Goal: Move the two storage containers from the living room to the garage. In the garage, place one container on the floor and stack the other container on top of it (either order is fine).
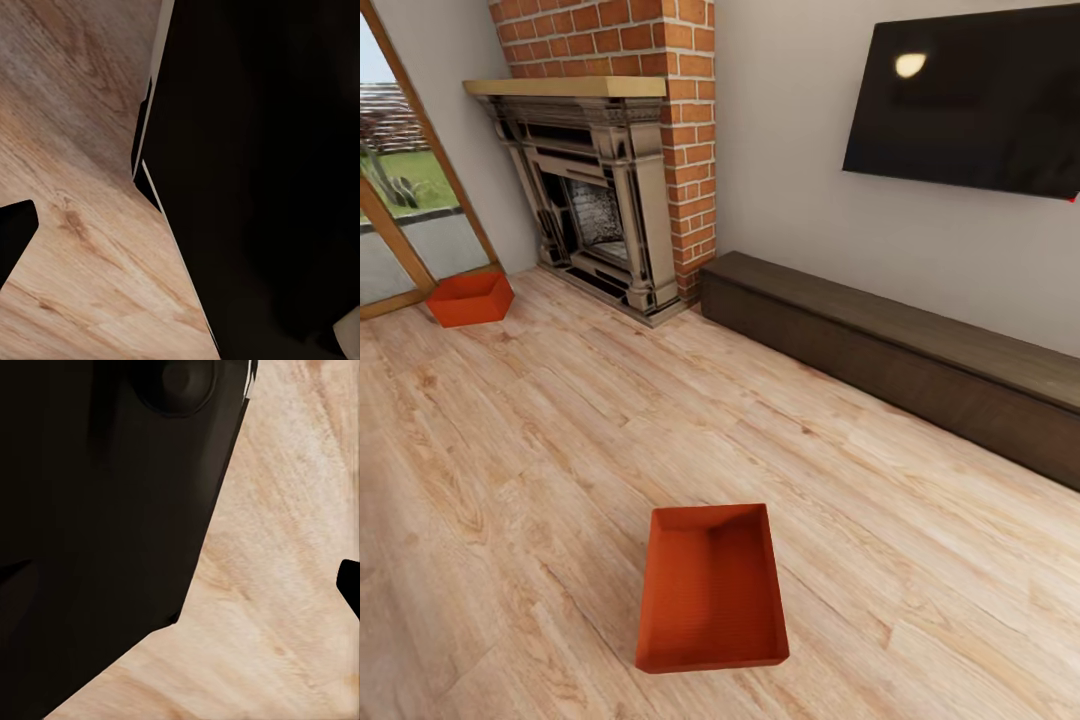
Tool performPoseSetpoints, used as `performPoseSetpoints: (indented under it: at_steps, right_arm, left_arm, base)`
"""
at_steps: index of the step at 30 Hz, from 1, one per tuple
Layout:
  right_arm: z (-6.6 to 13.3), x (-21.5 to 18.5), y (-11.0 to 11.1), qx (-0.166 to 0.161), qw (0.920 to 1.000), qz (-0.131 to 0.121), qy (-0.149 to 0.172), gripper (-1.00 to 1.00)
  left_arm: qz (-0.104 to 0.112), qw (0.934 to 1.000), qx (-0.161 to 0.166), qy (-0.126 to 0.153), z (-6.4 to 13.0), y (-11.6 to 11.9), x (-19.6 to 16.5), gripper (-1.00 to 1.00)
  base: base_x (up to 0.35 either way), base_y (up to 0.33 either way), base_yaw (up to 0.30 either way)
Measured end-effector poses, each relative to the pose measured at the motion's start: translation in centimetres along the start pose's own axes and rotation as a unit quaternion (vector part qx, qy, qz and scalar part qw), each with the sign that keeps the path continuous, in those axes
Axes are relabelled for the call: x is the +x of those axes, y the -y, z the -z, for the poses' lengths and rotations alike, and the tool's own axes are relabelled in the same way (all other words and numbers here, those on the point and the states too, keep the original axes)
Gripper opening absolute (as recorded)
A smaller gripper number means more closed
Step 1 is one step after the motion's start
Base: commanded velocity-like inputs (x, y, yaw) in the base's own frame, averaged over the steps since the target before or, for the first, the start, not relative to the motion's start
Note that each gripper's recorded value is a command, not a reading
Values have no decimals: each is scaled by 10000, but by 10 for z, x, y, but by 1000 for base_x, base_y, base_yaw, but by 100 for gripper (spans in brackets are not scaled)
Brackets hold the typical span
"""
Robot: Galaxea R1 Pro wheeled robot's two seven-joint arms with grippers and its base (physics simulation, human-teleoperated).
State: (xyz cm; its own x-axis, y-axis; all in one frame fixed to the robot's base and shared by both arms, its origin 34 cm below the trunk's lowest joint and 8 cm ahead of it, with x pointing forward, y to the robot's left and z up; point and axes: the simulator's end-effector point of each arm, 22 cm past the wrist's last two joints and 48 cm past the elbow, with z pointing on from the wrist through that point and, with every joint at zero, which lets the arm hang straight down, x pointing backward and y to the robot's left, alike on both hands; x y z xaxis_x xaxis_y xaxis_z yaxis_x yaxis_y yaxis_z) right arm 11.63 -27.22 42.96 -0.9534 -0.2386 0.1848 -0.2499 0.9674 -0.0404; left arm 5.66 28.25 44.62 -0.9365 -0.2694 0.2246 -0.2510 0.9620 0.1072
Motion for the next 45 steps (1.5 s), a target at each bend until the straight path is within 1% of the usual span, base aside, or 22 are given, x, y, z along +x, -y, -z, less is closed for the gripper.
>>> performPoseSetpoints:
  at_steps: [25,28,36,41,45]
  right_arm:
    - [0,0,3,2,10000,24,15,100]
    - [0,-2,-3,-21,10000,-5,19,100]
    - [0,-1,1,6,10000,-2,22,100]
    - [0,-2,-4,-28,10000,-38,22,100]
    - [0,-2,-7,-75,10000,-22,14,100]
  left_arm:
    - [-1,10000,0,0,0,0,0,100]
    - [-1,10000,0,0,0,0,0,100]
    - [0,10000,0,0,0,0,0,100]
    - [12,10000,1,0,0,0,0,100]
    - [29,10000,4,-3,0,1,0,100]
  base:
    - [0,0,2]
    - [0,0,18]
    - [0,0,87]
    - [0,0,6]
    - [0,0,1]
